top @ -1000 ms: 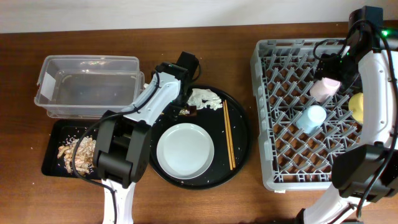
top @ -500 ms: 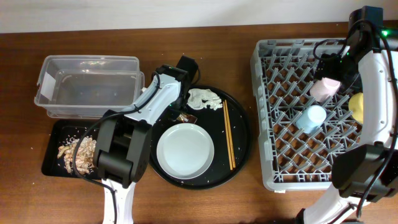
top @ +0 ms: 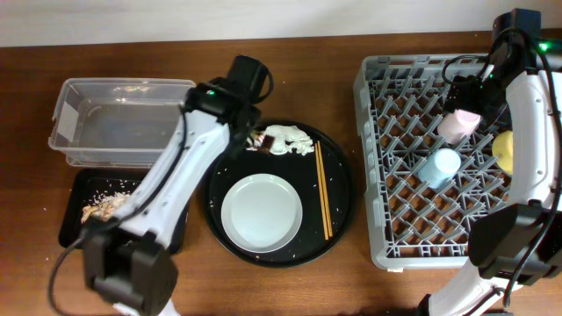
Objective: Sort waste into correct bins and load items into the dishwasher rack
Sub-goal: 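Grasp the gold wrapper with the left gripper and lift it, then drop the gold wrapper into the clear plastic bin, then grasp the white tissue on the round tray with the left gripper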
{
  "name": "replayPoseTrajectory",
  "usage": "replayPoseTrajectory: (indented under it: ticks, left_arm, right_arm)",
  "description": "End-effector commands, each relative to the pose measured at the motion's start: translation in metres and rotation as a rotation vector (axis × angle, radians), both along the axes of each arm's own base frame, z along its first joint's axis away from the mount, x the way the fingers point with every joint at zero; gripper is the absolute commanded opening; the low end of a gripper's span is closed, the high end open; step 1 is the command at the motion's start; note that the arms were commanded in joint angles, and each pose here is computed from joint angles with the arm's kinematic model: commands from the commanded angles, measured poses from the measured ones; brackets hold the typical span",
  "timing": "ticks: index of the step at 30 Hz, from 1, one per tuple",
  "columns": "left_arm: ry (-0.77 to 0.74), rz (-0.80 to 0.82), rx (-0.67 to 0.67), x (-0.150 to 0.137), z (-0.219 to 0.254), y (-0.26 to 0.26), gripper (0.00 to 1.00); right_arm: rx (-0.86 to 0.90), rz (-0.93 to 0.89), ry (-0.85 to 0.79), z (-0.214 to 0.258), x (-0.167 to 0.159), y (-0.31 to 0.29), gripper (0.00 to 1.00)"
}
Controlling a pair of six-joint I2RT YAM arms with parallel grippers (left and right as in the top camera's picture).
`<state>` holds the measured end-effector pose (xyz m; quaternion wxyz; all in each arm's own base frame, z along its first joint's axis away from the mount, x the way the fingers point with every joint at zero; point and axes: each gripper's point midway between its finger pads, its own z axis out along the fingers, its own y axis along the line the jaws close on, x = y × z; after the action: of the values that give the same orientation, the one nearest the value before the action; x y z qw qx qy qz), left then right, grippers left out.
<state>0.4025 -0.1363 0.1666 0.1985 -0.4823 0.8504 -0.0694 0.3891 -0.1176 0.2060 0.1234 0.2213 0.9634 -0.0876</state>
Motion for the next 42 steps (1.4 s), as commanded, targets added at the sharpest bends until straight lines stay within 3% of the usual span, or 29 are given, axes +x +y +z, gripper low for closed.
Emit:
replayPoseTrajectory:
  ticks: [1,6,12,13,15,16,17,21,25,31,32,36,40,42]
  left_arm:
    - [-0.109,0.104,0.120,0.009,0.032,0.051,0.02]
    - [-0.132,0.297,0.172,0.025,0.036,0.137,0.02]
    - [-0.169,0.411,0.221,0.045,0.032,0.224,0.06]
    - [-0.154,0.420,0.240,0.050,0.022,0.242,0.13]
    - [-0.129,0.424,0.259,0.051,0.012,0.258,0.44]
    - [-0.109,0.417,0.263,0.049,0.007,0.265,0.78]
    - [-0.095,0.396,0.261,0.048,0.005,0.267,0.99]
    - [-0.047,0.287,0.210,0.045,-0.001,0.253,0.99]
    - [-0.067,-0.129,0.077,0.057,0.005,0.186,0.99]
    - [-0.218,-0.610,0.161,0.061,0.043,0.045,0.99]
    - [-0.234,-0.695,0.153,0.059,0.039,0.005,0.99]
    - [-0.200,-0.858,0.171,0.046,0.001,-0.077,0.99]
    - [-0.121,-0.962,0.182,0.037,-0.065,-0.129,0.99]
    - [-0.067,-0.967,0.224,0.036,-0.094,-0.131,0.98]
  right_arm:
    - [-0.010,-0.014,0.003,-0.001,0.000,-0.003,0.98]
    - [-0.010,-0.014,0.003,-0.001,0.000,-0.003,0.98]
    - [-0.010,-0.014,0.003,-0.001,0.000,-0.003,0.98]
    - [-0.010,-0.014,0.003,-0.001,0.000,-0.003,0.98]
    - [-0.010,-0.014,0.003,-0.001,0.000,-0.003,0.98]
    - [-0.010,-0.014,0.003,-0.001,0.000,-0.003,0.98]
    - [-0.010,-0.014,0.003,-0.001,0.000,-0.003,0.98]
    - [-0.010,-0.014,0.003,-0.001,0.000,-0.003,0.99]
    - [-0.010,-0.014,0.003,-0.001,0.000,-0.003,0.98]
    - [-0.010,-0.014,0.003,-0.001,0.000,-0.003,0.99]
    - [-0.010,-0.014,0.003,-0.001,0.000,-0.003,0.98]
    - [-0.010,-0.014,0.003,-0.001,0.000,-0.003,0.99]
    - [-0.010,-0.014,0.003,-0.001,0.000,-0.003,0.98]
    - [-0.010,-0.014,0.003,-0.001,0.000,-0.003,0.98]
